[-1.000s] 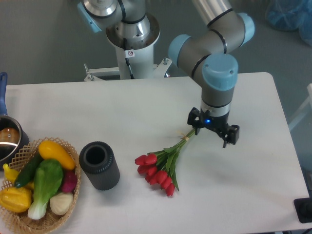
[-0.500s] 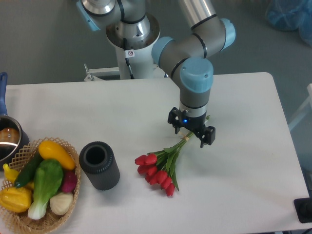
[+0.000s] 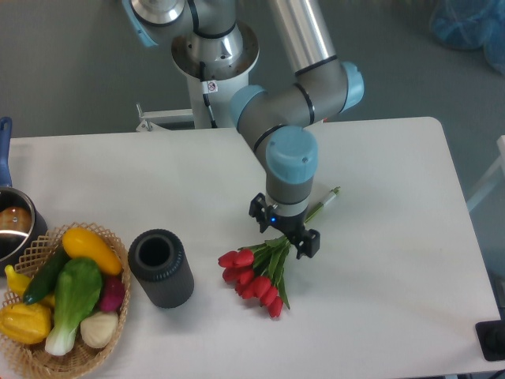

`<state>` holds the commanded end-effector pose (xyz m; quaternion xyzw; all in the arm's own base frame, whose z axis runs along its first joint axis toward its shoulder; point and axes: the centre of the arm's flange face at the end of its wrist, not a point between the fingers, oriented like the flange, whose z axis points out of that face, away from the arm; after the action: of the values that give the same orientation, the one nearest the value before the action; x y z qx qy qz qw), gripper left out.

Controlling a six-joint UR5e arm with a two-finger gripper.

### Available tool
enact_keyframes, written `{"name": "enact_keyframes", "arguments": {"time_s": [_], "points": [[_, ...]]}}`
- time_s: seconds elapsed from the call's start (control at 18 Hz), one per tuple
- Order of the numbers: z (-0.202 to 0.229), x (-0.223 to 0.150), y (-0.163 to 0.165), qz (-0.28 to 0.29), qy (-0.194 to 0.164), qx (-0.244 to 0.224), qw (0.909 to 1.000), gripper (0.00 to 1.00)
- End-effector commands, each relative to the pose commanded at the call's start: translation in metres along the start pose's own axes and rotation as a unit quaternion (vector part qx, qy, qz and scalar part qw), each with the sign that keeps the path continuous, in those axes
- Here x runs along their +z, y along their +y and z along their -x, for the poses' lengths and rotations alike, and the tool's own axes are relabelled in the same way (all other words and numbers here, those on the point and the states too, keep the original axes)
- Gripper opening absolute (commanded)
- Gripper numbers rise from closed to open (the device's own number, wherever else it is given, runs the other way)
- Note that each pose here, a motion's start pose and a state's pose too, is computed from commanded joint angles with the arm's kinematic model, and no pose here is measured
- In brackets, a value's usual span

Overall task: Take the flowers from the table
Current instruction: 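Close the gripper around the tulip stems just below the blooms, then lift the gripped tulip bouquet up off the table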

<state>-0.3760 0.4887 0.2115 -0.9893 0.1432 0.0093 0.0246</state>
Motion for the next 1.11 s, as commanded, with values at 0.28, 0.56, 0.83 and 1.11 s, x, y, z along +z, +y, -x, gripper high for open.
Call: {"name": "enact_keyframes", "arguments": {"time_s": [0.28,0.56,0.83,1.11], "points": [[-0.003,0.006,-0.008,0.001,0.004,-0.005,1.0000,0.84],[0.000,0.004,-0.009,0.001,0.001,-0.039,0.9992,0.00],[0.016,-0.022,-0.011,-0.006,-0.026,-0.051,0.9984,0.00],[0.030,-0.038,-0.003,0.000,-0.046,-0.059,0.9972,0.00]]}}
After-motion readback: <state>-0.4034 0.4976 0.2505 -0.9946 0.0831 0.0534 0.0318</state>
